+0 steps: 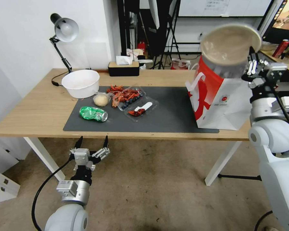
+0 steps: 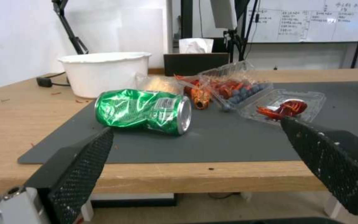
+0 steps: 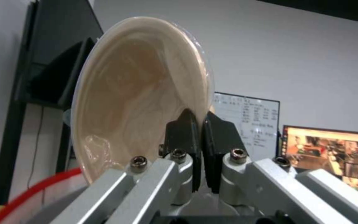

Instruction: Pick up the trash from the table and place it into the takeout bag.

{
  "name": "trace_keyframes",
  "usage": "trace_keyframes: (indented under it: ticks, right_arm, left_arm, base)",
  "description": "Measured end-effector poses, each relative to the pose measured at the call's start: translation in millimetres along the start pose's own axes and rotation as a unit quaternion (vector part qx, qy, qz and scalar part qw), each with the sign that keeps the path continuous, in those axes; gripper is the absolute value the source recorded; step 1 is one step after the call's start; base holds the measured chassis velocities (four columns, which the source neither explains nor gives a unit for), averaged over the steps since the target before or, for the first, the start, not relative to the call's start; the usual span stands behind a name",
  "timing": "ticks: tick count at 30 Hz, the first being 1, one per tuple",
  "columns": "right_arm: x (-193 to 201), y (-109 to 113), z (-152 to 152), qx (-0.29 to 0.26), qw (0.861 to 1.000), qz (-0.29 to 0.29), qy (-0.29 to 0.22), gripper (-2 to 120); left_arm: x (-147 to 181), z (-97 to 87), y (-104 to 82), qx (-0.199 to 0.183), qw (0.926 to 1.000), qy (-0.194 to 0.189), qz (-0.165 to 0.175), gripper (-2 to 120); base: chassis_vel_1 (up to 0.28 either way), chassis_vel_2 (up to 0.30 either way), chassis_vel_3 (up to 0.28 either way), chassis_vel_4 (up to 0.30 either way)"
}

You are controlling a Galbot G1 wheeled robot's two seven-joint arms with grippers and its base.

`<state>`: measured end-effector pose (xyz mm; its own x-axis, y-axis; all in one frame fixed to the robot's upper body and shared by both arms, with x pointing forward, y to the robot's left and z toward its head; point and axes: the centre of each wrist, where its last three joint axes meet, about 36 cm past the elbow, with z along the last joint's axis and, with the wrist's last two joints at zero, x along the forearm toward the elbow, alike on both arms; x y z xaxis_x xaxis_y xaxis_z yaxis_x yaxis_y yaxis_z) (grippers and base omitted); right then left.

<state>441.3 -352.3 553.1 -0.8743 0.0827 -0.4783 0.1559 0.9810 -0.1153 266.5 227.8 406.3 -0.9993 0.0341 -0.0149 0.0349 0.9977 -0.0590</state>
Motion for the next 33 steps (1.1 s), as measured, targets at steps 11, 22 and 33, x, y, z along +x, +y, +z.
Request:
trace_keyframes:
  ticks: [11,22,33]
  right_arm:
    - [1,-1,-2,-0.006,1.000,0.020,0.012,37]
    - [4,11,-22,-0.109,0.994,-0.004,0.006,73]
    - [53,78,-56,-0.278,0.953,-0.118,0.027,100]
  left_arm:
    - [1,-2.2,-0.7,-0.001,1.0000,-0.001,0.003,100]
    - [2,-2.8,0.0,-0.002,1.0000,-0.001,0.003,100]
    - [1,-3.1,-1.5,-0.001,1.0000,-0.002,0.005,100]
  base:
    - [0.000,0.000,0.000,0.000]
    - [0.000,0.000,0.000,0.000]
    - [0.000,0.000,0.000,0.000]
